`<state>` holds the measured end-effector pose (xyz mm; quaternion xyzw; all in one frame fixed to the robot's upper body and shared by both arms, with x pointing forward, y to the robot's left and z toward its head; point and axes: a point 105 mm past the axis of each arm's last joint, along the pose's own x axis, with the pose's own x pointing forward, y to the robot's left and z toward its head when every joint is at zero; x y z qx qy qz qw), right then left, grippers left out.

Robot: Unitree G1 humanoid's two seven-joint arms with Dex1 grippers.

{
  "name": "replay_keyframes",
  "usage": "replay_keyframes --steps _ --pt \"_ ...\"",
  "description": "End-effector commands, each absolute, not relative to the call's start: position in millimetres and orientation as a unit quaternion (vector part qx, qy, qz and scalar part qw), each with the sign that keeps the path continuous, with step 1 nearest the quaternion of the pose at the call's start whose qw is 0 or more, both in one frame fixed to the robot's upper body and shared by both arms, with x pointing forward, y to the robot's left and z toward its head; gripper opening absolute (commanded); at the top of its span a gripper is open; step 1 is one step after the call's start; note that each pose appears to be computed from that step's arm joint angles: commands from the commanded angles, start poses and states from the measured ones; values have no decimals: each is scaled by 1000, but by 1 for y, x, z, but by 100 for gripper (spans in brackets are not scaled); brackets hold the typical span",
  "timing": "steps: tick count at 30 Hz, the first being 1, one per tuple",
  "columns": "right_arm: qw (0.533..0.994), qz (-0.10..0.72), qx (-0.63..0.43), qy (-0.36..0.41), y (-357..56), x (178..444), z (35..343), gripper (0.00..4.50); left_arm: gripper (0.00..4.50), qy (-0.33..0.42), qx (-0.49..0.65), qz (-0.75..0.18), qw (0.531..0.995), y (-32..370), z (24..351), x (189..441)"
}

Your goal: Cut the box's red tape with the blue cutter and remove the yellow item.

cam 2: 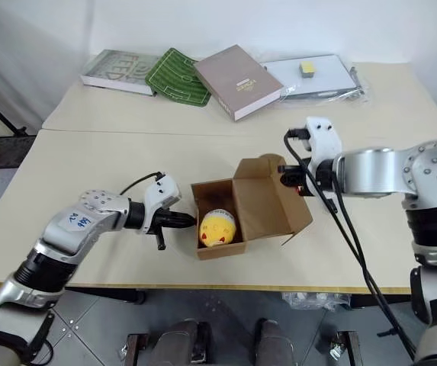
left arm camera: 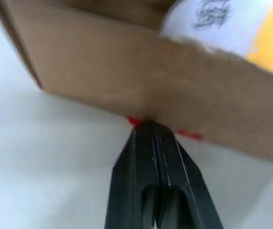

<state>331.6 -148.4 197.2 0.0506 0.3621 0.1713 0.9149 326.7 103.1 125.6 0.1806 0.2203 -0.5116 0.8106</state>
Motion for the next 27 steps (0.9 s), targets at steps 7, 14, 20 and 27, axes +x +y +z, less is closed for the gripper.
replay_keyframes --steps 7,14,20,27 --pt "930 189 20 315 -139 329 187 4 0 185 162 -499 831 90 130 346" --pt "936 246 -14 252 -131 329 192 95 41 186 136 -491 840 92 133 352" --pt "945 257 -35 201 -143 336 210 306 209 168 117 -475 856 101 152 359" --pt "953 245 -58 168 -173 335 225 450 430 136 111 -494 851 110 188 354"
